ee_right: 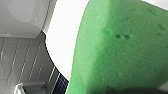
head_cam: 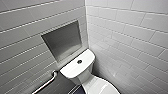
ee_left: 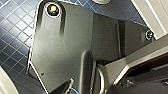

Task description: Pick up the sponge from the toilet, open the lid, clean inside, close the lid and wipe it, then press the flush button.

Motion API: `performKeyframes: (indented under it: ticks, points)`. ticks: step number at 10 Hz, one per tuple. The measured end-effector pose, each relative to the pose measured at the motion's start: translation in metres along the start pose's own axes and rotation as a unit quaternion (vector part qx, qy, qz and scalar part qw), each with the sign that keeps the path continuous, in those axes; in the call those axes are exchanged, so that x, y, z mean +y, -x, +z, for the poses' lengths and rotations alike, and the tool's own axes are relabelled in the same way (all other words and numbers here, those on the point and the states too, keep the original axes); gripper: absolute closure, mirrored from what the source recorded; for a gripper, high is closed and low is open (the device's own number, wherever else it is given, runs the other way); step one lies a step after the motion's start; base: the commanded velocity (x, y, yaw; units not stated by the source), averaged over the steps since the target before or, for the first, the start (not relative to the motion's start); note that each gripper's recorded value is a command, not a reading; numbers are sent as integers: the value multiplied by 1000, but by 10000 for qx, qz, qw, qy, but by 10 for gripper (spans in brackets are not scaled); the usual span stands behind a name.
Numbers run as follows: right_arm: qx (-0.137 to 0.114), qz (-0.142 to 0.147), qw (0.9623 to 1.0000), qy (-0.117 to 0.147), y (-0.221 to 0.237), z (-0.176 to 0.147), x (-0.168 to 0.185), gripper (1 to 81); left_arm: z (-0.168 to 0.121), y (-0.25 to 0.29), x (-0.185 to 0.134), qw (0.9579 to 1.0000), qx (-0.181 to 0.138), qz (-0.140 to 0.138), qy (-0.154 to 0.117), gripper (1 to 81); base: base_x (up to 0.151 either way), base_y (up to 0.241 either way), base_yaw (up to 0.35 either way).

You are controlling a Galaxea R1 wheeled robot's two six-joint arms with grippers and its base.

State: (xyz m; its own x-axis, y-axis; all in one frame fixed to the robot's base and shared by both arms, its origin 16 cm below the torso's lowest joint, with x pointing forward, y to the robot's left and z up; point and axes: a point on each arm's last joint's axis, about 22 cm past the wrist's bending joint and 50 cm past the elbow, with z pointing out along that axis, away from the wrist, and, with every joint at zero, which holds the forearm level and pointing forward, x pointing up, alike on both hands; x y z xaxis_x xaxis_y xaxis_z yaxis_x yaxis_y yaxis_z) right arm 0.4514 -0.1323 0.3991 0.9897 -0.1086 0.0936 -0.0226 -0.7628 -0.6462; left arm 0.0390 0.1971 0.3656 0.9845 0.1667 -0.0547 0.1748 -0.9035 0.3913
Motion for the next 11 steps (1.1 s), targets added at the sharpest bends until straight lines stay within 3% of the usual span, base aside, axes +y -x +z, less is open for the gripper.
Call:
performKeyframes:
  ticks: [5, 9, 11]
  points:
    - [127, -275, 9995, -33, -87, 20, -32, 811, 1, 7, -4, 9999, -73, -28, -84, 10, 0, 0, 0]
    - [-15, -254, 9997, -51, -116, 46, -32, 811, 3, 51, -4, 9970, -709, -177, -272, 10, 0, 0, 0]
    - [178, -414, 9989, -103, -165, 46, -53, 811, 4, 61, -8, 9950, -906, -147, -404, 10, 0, 0, 0]
